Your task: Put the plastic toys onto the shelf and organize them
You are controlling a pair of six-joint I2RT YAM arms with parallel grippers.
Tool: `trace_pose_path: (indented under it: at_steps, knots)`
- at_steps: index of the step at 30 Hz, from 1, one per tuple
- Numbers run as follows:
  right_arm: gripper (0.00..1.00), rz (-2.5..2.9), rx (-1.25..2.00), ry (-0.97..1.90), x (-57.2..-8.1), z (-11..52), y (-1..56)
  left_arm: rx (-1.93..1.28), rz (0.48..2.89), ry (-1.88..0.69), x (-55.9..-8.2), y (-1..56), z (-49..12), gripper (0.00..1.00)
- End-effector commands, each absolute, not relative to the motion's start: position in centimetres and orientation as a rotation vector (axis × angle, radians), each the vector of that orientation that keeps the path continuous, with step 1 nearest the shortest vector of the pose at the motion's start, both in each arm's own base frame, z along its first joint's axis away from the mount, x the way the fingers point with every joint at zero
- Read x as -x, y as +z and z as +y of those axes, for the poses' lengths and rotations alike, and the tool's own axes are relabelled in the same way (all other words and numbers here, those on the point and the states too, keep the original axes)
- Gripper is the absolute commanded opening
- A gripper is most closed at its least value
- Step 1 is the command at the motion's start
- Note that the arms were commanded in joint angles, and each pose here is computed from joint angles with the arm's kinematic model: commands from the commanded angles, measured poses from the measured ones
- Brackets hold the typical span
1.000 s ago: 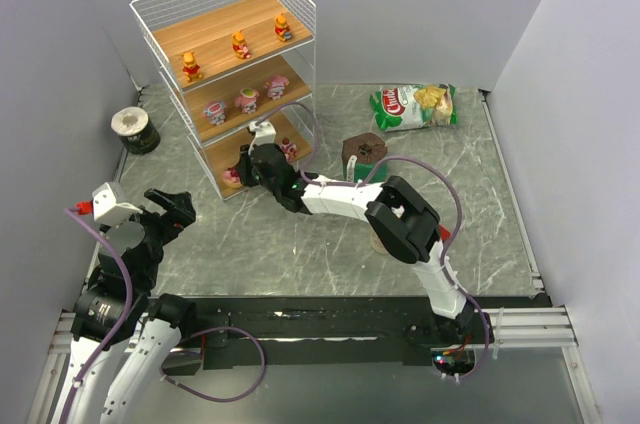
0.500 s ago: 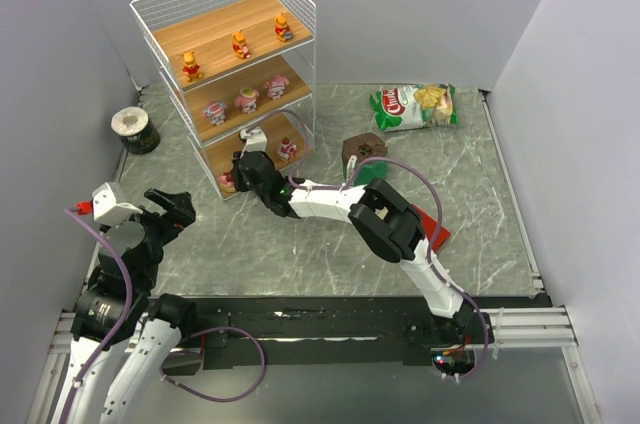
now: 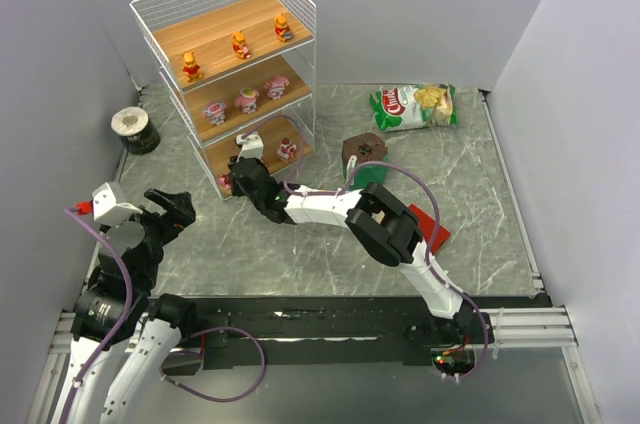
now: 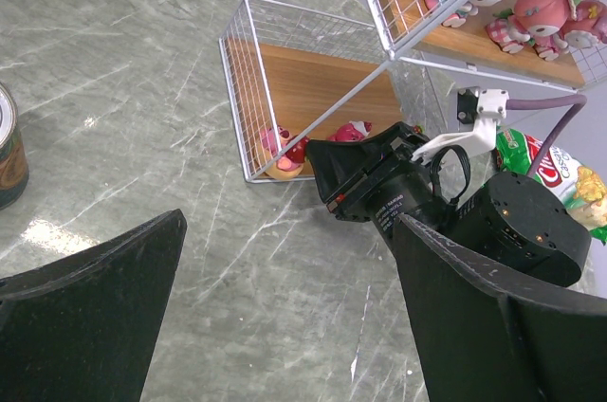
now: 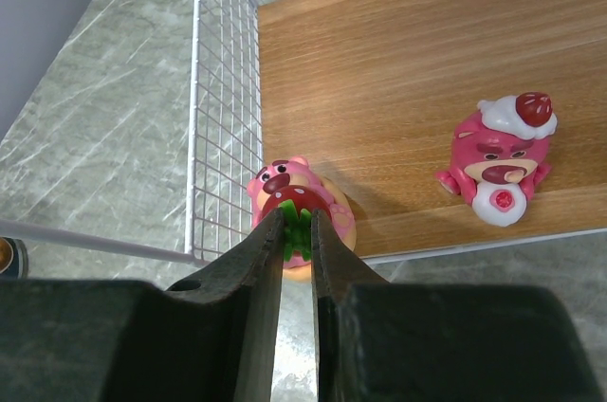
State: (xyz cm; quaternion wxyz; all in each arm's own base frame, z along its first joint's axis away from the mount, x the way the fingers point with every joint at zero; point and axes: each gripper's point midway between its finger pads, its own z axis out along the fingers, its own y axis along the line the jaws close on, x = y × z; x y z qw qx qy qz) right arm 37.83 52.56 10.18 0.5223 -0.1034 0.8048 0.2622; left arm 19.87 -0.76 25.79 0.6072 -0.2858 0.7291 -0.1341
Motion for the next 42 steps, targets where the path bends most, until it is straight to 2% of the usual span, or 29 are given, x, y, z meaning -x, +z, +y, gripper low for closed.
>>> trace_pose_path:
  at_steps: [1, 19, 25, 31, 35, 39, 41, 42]
  knots:
    - [0.09, 1.876, 0.219, 0.634, -38.3, 53.3, 11.2, 0.670, 1.655, -0.319, -20.1, 26.4, -0.7, 0.96]
    - [0.29, 1.906, 0.238, 0.609, -37.7, 53.5, 9.3, 0.670, 1.647, -0.323, -20.0, 26.5, -0.6, 0.96]
    - [0.52, 1.871, 0.234, 0.610, -37.6, 53.3, 10.8, 0.668, 1.651, -0.322, -20.0, 26.5, -0.7, 0.96]
    - [0.65, 1.796, 0.240, 0.635, -37.1, 52.9, 14.7, 0.668, 1.653, -0.321, -20.0, 26.5, -0.7, 0.96]
    - [0.69, 1.749, 0.242, 0.655, -36.1, 52.1, 17.3, 0.652, 1.643, -0.341, -19.9, 26.9, -0.9, 0.96]
    - [0.75, 1.747, 0.264, 0.654, -34.2, 49.8, 17.5, 0.634, 1.628, -0.366, -19.7, 27.3, -1.2, 0.96]
    - [0.81, 1.726, 0.269, 0.683, -33.2, 48.7, 19.6, 0.635, 1.622, -0.372, -19.6, 27.4, -1.2, 0.96]
    - [0.82, 1.746, 0.294, 0.660, -32.6, 47.6, 18.5, 0.633, 1.620, -0.376, -19.5, 27.5, -1.2, 0.96]
